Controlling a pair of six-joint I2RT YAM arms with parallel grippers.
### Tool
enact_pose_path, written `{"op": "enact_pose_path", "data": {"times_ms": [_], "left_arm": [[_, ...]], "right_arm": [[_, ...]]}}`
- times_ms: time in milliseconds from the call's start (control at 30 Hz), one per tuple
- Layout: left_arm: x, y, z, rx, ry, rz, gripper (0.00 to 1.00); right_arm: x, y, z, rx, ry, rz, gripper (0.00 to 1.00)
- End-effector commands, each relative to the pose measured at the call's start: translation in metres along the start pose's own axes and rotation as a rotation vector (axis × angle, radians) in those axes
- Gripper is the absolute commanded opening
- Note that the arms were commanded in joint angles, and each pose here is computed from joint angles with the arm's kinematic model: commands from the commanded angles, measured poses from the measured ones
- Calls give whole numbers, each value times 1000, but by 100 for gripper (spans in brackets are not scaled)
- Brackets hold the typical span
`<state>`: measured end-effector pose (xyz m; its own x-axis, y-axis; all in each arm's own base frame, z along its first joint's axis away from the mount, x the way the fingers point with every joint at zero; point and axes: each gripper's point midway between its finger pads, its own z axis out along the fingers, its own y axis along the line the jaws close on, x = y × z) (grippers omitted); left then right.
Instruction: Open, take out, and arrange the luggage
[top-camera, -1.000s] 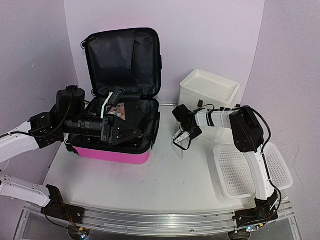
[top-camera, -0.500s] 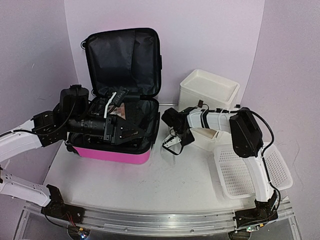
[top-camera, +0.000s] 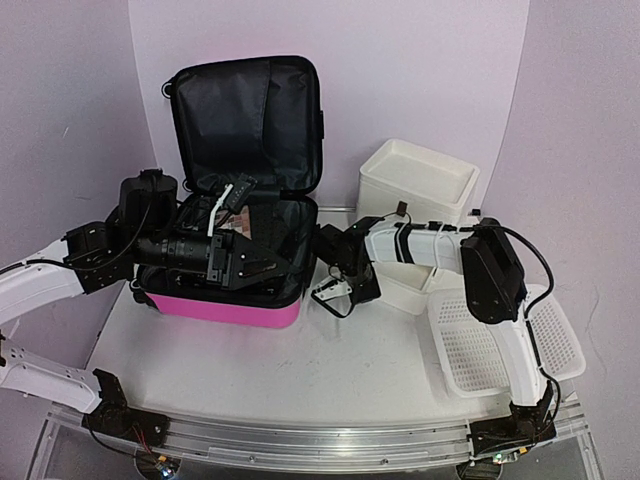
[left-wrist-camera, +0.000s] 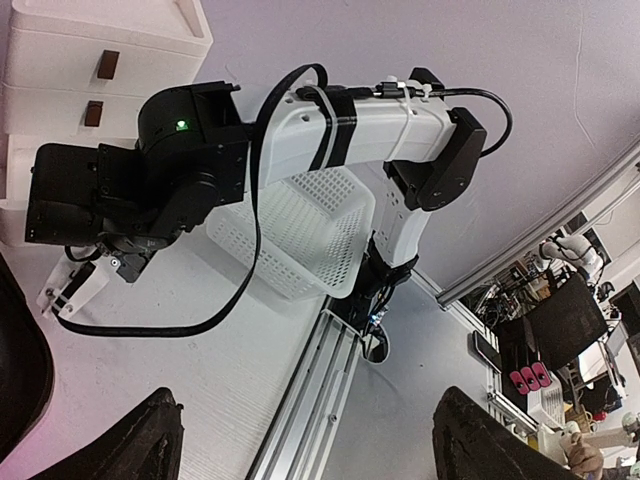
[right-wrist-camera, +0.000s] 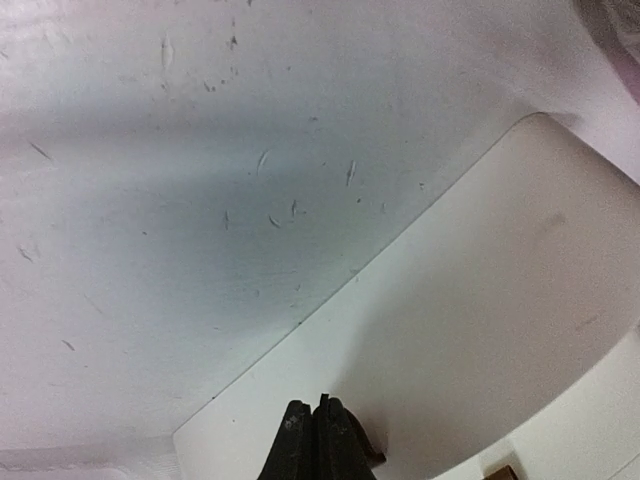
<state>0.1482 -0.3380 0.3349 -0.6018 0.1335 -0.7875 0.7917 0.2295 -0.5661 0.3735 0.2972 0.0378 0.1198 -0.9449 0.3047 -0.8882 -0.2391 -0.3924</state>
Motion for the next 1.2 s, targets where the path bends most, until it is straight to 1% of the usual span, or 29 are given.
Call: {"op": "enact_pose_path", "data": {"times_ms": [0, 167, 200, 233, 267, 333, 367, 400, 433, 567, 600, 667, 733, 800, 833, 900, 1033, 1167], "left_arm": [[-23, -21, -12, 42, -72, 50, 86], [-21, -20, -13, 37, -71, 48, 86], [-20, -19, -13, 33, -72, 47, 86], [-20, -18, -13, 30, -73, 46, 86], [-20, -17, -13, 27, -74, 47, 86], [-21, -16, -13, 17, -79, 50, 87], [-22, -15, -13, 9, -82, 54, 87], [-22, -13, -13, -1, -81, 57, 87], [-21, -11, -13, -12, -78, 59, 87], [-17, 2, -15, -87, -64, 66, 87], [-17, 10, -18, -137, -65, 68, 88], [-13, 26, -24, -235, -51, 73, 89], [-10, 45, -32, -345, -41, 80, 90], [-10, 68, -43, -470, -37, 71, 92], [-11, 80, -51, -529, -35, 59, 94], [-17, 115, -69, -632, -29, -15, 95], [-36, 166, -91, -659, -46, -148, 95], [-58, 237, -101, -764, -42, -260, 96]], "right_arm": [[-20, 1, -56, 8, -123, 111, 0], [-27, 15, -56, -14, -108, 142, 0], [-28, 16, -55, -17, -107, 159, 2], [-28, 17, -56, -22, -109, 178, 7], [-27, 18, -57, -29, -117, 198, 16], [-28, 18, -67, -41, -149, 252, 55], [-28, 20, -72, -55, -171, 279, 68], [-27, 20, -79, -64, -196, 310, 93], [-26, 20, -87, -69, -221, 341, 98], [-14, 24, -125, -107, -317, 512, 98], [-6, 24, -139, -110, -349, 580, 98], [5, 32, -152, -134, -376, 693, 98], [16, 43, -158, -151, -398, 784, 98], [30, 47, -162, -126, -406, 886, 98], [39, 48, -163, -114, -401, 973, 98], [59, 53, -160, -90, -371, 1123, 98], [77, 67, -160, -102, -383, 1249, 98], [74, 81, -160, -175, -407, 1270, 98]]}}
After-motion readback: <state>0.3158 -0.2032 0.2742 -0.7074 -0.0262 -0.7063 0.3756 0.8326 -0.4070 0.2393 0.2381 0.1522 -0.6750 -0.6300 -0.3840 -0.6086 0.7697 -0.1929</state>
